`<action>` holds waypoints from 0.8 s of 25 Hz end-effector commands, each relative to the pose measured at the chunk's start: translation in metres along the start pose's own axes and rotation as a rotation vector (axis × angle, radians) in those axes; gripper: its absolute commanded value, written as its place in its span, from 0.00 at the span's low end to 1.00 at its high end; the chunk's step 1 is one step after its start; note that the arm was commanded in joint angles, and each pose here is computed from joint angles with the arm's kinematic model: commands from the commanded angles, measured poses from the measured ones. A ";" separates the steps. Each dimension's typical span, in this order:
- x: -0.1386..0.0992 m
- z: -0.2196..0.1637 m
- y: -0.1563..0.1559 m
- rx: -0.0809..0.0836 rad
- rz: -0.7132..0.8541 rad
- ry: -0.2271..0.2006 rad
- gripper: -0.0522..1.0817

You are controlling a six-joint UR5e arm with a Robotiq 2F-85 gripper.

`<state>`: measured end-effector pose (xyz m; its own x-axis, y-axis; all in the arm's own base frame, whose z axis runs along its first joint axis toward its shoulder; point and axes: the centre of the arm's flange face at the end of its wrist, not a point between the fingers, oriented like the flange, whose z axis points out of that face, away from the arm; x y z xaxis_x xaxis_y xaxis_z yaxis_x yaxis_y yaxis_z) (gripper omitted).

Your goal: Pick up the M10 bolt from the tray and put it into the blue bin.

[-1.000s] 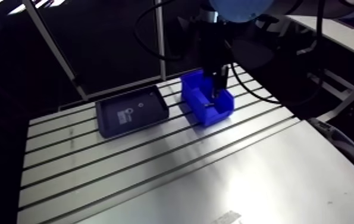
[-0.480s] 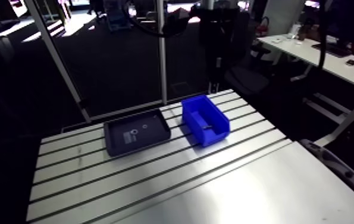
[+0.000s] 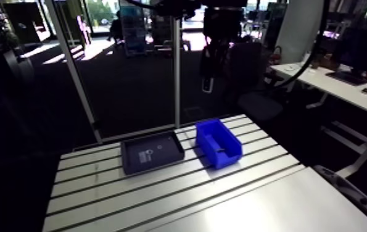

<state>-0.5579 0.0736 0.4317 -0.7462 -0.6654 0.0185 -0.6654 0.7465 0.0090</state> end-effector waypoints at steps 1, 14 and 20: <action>0.023 -0.026 -0.033 0.014 0.310 0.011 0.05; 0.059 -0.067 -0.069 0.032 0.676 -0.015 0.05; 0.067 -0.068 -0.083 0.046 0.694 -0.042 0.05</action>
<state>-0.5534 -0.0213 0.4988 -0.9982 -0.0581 -0.0142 -0.0577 0.9978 -0.0319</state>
